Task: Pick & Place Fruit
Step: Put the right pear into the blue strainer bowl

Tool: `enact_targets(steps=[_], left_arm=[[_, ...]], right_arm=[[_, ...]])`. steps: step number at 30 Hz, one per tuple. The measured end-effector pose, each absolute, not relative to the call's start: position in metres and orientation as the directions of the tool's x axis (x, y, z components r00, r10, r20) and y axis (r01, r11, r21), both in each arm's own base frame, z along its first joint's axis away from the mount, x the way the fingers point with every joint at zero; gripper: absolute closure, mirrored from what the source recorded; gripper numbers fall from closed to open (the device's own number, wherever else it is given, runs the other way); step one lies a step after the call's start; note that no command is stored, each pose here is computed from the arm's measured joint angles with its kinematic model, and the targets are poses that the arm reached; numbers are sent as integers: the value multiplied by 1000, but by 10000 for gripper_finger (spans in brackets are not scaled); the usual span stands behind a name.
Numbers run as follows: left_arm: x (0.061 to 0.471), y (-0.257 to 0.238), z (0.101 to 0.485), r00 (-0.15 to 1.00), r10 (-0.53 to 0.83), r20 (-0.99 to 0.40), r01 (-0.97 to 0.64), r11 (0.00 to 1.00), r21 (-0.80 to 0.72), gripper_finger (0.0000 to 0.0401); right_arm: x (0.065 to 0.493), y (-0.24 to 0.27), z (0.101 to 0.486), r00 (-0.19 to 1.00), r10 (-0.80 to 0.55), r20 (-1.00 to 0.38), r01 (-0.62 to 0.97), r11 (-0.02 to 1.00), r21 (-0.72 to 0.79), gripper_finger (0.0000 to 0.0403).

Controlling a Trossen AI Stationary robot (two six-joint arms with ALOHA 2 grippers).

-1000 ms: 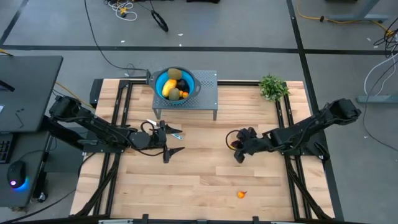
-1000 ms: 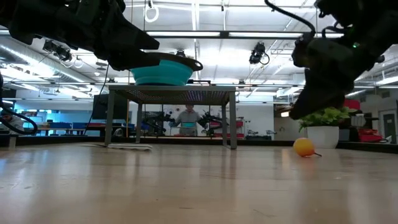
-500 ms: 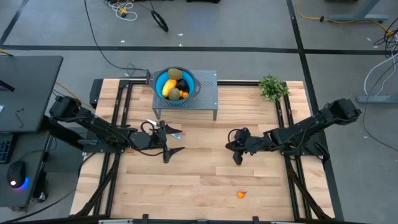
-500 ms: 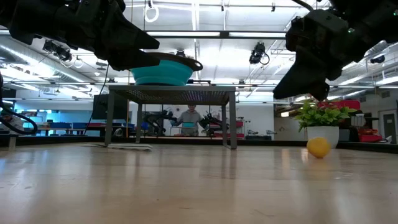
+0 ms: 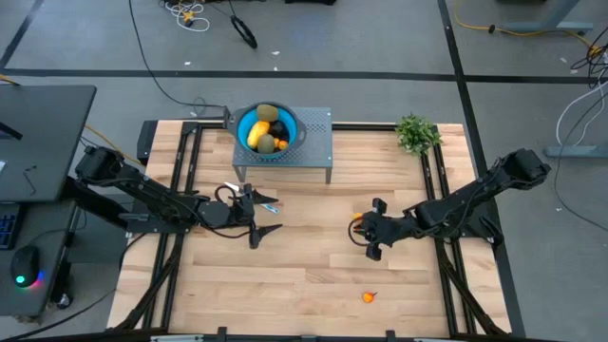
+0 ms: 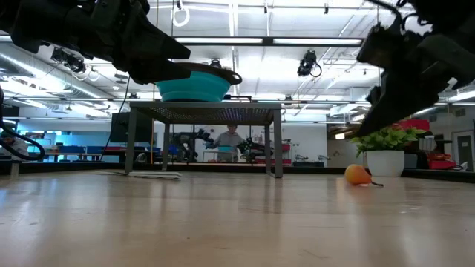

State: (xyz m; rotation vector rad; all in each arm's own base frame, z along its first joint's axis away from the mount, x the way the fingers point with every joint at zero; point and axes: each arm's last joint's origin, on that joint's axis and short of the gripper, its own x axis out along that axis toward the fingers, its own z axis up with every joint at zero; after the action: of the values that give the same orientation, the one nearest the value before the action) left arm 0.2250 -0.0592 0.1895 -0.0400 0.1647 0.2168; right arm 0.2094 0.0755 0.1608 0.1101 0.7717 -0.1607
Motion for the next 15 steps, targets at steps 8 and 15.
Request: enact_targets(steps=[8, 15], left_arm=[[225, -59, 189, 963, 211, -168, -217, 976, -21, 29], [225, -59, 189, 963, 211, -170, -217, 976, -20, 29]], right_arm=[[206, 70, 158, 693, -274, -667, 257, 958, -126, 267], [189, 59, 135, 636, -382, -670, 399, 906, -138, 185]])
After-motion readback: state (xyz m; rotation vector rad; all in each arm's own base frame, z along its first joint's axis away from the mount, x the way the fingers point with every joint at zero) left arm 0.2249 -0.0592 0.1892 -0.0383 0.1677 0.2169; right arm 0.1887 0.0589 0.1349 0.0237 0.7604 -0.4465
